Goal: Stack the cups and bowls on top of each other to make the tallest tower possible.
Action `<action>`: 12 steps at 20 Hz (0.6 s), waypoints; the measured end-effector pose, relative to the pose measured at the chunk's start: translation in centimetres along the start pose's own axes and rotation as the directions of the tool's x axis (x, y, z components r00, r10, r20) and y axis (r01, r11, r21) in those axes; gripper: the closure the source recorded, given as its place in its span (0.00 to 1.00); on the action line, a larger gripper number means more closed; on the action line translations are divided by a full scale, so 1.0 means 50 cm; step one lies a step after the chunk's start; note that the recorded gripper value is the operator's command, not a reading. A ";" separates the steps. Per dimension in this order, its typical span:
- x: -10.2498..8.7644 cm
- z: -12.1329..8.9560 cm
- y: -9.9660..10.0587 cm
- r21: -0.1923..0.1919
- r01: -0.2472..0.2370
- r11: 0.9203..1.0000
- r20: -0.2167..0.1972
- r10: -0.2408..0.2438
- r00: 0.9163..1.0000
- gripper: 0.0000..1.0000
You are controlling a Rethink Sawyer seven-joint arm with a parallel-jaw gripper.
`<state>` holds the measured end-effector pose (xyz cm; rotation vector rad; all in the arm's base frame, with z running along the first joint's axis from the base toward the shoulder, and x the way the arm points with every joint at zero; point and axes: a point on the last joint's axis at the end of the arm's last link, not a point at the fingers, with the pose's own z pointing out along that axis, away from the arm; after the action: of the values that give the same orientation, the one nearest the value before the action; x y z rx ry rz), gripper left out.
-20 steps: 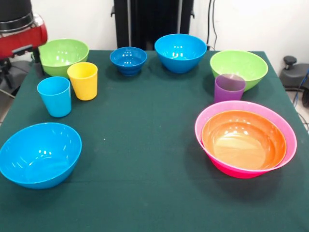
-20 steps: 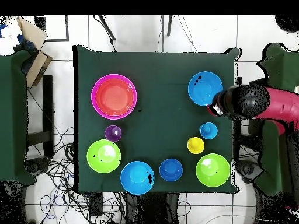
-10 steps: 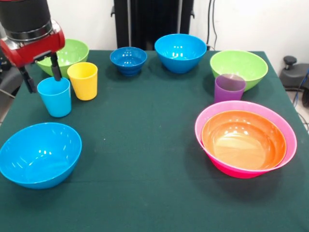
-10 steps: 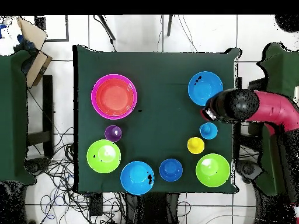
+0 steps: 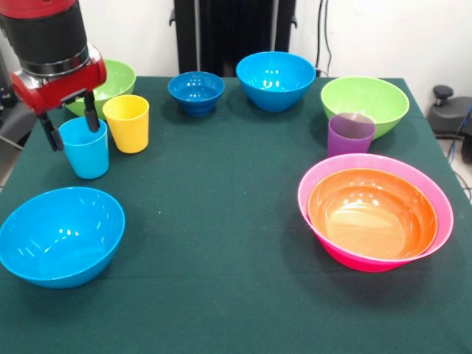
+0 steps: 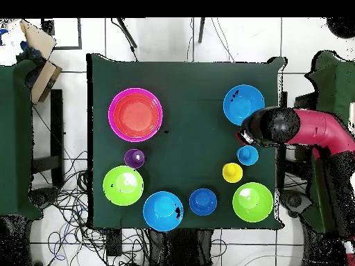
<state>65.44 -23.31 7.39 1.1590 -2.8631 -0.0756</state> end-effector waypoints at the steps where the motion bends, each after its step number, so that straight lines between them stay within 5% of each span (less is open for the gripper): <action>1: 0.000 0.004 0.001 0.000 0.003 1.000 -0.002 -0.003 1.000 0.00; 12: -0.015 0.031 0.020 -0.001 0.040 0.999 -0.022 -0.040 0.999 0.00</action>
<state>65.19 -22.04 5.87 1.2091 -2.8210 -0.0644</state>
